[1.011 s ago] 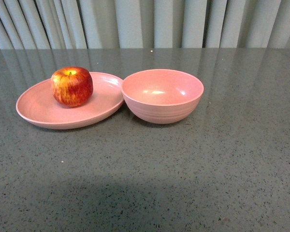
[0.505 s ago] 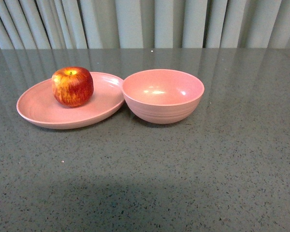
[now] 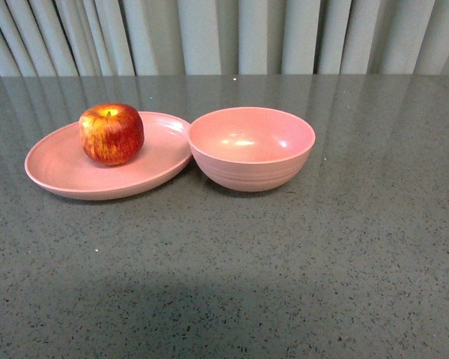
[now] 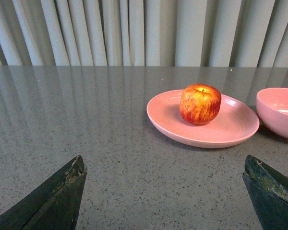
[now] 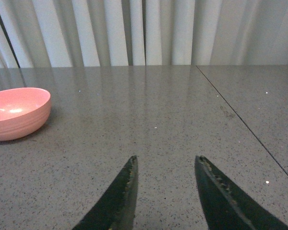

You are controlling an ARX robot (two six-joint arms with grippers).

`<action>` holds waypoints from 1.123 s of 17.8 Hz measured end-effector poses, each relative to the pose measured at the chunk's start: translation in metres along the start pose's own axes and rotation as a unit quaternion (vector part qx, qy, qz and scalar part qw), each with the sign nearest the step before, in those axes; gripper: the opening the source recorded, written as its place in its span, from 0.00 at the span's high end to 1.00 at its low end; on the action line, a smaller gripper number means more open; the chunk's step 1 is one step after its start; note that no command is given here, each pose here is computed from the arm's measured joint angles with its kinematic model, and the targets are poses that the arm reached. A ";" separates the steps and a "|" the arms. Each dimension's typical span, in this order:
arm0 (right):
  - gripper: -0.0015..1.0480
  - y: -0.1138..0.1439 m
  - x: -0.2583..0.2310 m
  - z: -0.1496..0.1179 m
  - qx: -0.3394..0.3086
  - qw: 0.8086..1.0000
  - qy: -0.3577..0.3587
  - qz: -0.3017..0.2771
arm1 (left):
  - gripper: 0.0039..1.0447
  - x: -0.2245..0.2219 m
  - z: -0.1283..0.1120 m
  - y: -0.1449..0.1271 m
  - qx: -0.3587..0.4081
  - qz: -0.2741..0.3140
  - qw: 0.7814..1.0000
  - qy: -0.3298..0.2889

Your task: Move apple from plate to bowl

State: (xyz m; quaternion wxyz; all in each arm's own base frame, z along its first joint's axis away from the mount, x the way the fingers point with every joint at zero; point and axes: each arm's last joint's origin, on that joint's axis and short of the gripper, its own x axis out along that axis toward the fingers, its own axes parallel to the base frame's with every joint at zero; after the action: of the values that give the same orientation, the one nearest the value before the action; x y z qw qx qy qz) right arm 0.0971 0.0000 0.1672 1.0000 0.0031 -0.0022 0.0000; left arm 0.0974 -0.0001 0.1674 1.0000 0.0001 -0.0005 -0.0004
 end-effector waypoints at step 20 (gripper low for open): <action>0.06 0.000 0.000 0.000 0.000 1.000 0.000 0.000 | 0.06 0.003 0.001 -0.005 -0.002 0.072 0.981 0.180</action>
State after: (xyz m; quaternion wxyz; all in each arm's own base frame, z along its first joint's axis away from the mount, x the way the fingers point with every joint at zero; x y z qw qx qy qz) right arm 0.0971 0.0000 0.1673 1.0000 0.0030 -0.0026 0.0000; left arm 0.1004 -0.0050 0.1680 0.9811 -0.0018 0.1799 0.0720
